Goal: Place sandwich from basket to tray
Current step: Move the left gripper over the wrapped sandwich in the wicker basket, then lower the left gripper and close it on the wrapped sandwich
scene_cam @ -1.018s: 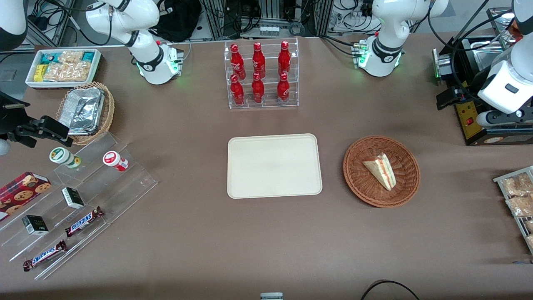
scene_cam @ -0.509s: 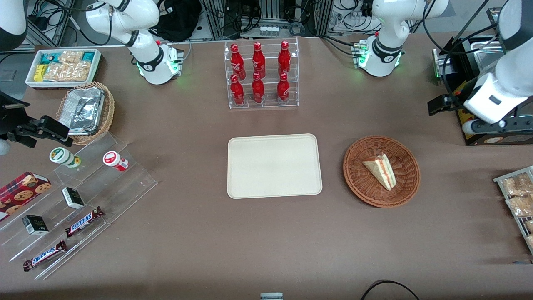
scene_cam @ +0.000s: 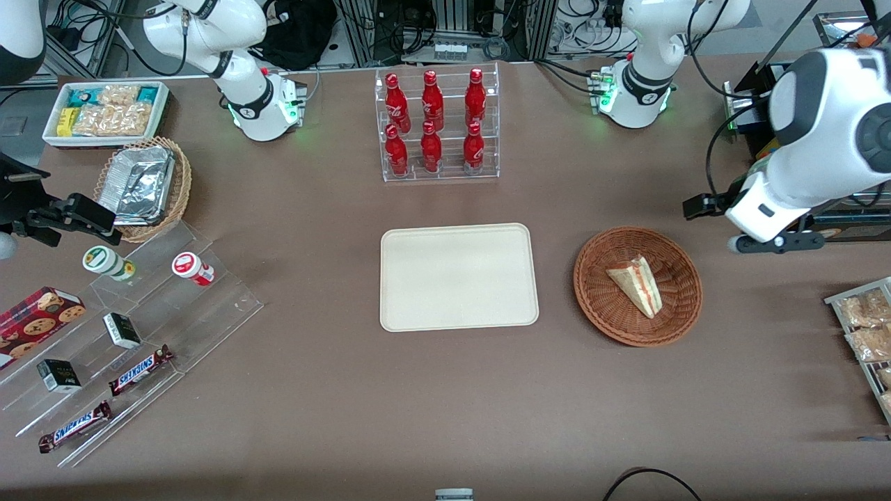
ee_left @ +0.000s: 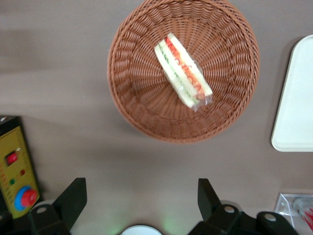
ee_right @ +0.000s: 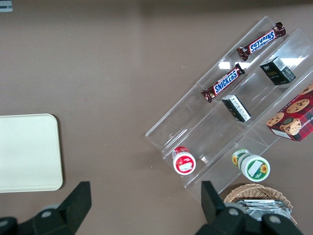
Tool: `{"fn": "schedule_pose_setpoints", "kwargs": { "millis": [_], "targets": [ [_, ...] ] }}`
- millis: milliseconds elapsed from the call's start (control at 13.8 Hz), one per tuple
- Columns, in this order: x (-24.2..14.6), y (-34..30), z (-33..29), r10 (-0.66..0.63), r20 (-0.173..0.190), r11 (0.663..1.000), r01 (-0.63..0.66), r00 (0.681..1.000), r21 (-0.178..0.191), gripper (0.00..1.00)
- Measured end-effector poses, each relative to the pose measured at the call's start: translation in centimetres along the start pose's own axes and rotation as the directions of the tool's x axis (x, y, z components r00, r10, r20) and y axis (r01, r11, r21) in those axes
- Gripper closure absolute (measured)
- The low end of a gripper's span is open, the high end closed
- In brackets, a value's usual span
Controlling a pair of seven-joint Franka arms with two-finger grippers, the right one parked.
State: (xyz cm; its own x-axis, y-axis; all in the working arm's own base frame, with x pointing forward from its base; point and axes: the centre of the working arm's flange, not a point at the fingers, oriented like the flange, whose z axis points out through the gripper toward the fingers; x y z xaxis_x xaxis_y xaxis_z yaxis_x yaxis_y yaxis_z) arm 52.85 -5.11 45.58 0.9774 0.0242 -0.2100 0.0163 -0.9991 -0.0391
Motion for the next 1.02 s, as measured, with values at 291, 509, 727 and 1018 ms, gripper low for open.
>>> {"fn": "schedule_pose_setpoints", "kwargs": {
  "millis": [291,509,727,1018],
  "targets": [
    [0.3,0.6,5.0,0.01,-0.055,1.0,-0.011,0.998,-0.005,0.0],
    [0.3,1.0,8.1,-0.059,-0.109,0.998,0.057,0.992,-0.02,0.0],
    [0.1,2.8,9.3,-0.184,-0.139,0.983,0.18,0.973,-0.042,0.0],
    [0.8,4.7,10.4,-0.387,-0.157,0.922,0.377,0.908,-0.092,0.0]
  ]
}}
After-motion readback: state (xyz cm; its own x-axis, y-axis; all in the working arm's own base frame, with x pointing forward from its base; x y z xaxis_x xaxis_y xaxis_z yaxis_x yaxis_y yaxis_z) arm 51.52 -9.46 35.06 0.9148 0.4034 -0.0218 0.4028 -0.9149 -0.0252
